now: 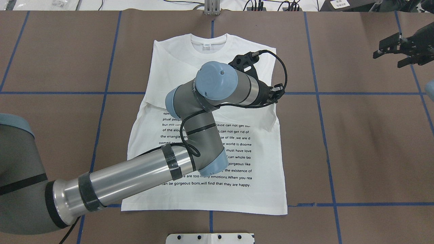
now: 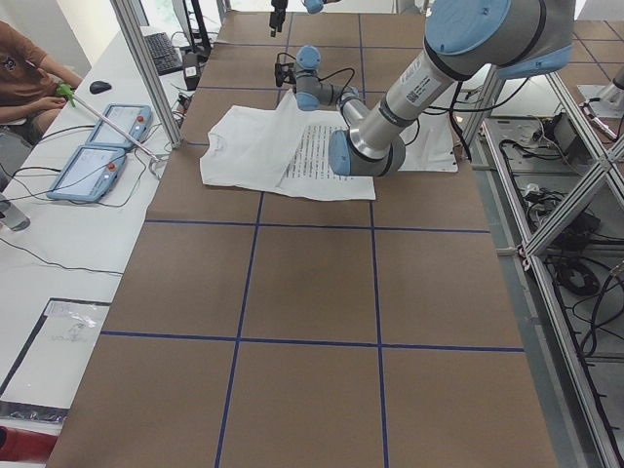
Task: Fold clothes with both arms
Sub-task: 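Fold the other sleeve across the shirt with the left gripper while the right gripper withdraws, then release the sleeve with the left gripper while the right gripper moves to the hem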
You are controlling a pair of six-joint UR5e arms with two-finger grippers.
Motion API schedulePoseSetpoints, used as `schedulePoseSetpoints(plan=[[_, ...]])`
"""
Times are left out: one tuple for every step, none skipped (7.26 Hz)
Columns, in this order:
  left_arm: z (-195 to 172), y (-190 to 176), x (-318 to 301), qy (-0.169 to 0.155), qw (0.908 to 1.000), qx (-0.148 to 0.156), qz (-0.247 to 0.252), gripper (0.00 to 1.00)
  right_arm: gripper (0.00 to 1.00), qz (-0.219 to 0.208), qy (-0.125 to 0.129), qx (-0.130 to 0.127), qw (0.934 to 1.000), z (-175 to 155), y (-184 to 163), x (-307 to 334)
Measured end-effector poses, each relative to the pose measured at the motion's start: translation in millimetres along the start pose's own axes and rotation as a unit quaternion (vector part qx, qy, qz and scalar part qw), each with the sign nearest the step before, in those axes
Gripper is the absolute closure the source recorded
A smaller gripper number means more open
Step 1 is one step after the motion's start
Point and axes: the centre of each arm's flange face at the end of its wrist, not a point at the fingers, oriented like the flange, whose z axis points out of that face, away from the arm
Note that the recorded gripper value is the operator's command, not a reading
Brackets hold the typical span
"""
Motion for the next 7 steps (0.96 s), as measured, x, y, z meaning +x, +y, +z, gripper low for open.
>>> schedulePoseSetpoints(plan=[[10.2, 0.2, 0.5, 0.001, 1.0000, 0.009, 0.000, 0.30, 0.00, 0.000, 0.000, 0.000, 1.0000, 0.1, 0.2, 0.4], [16.4, -0.9, -1.3, -0.001, 0.9999, 0.017, 0.000, 0.17, 0.00, 0.000, 0.000, 0.000, 1.0000, 0.0, 0.6, 0.6], [20.4, -1.1, -3.7, -0.003, 0.9997, 0.023, 0.000, 0.16, 0.00, 0.000, -0.001, 0.000, 1.0000, -0.2, 0.8, 0.4], [21.9, -0.8, -5.1, -0.004, 0.9996, 0.026, -0.001, 0.15, 0.00, 0.001, -0.001, -0.001, 1.0000, 0.0, 1.5, -0.7], [19.0, -2.8, -4.0, -0.002, 0.9996, 0.029, 0.000, 0.15, 0.00, 0.003, -0.002, -0.003, 1.0000, 2.6, 4.3, -4.7], [9.6, -4.7, -6.8, 0.002, 0.9996, 0.028, 0.000, 0.15, 0.00, 0.009, -0.004, -0.010, 0.9999, 11.2, 14.7, -18.9], [-8.3, -5.5, -24.1, 0.001, 0.9998, 0.021, 0.001, 0.16, 0.00, 0.027, -0.008, -0.017, 0.9994, 22.2, 36.9, -48.4]])
